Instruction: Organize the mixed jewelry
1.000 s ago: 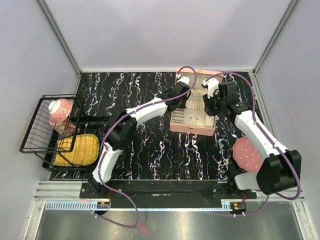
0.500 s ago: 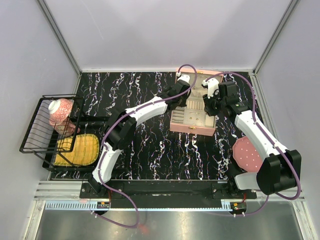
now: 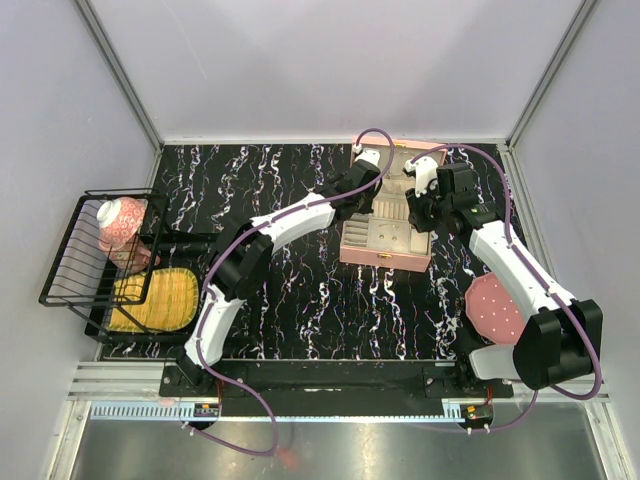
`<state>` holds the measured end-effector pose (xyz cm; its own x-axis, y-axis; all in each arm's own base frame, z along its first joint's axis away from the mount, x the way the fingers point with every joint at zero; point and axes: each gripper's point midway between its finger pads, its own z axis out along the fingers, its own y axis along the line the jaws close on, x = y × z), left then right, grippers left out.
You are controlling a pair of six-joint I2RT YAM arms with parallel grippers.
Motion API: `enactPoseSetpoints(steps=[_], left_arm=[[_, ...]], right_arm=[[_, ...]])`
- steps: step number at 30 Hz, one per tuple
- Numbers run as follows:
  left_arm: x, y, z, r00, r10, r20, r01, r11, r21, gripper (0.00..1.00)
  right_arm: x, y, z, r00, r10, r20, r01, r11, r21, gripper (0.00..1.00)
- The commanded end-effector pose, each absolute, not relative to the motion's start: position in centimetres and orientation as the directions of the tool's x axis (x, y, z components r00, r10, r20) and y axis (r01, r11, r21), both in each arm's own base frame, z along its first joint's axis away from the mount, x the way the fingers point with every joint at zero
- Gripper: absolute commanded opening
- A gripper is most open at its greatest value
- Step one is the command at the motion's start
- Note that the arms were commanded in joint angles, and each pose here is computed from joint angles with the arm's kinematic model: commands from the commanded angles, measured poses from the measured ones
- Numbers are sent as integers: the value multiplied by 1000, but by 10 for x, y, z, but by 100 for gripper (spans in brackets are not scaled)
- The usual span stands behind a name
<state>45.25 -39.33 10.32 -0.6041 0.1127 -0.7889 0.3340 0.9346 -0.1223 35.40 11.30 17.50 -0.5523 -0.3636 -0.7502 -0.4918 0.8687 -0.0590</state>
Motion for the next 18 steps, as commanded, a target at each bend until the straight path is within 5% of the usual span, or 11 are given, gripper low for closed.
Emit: enactPoseSetpoints(steps=[1, 18], left_arm=[[464, -398, 132, -553, 65, -830, 329, 933, -146, 21], [459, -395, 119, -576, 75, -814, 321, 937, -141, 20]], right_arm=[[358, 117, 179, -528, -359, -770, -506, 861, -54, 31], [359, 117, 179, -528, -357, -771, -505, 861, -53, 31]])
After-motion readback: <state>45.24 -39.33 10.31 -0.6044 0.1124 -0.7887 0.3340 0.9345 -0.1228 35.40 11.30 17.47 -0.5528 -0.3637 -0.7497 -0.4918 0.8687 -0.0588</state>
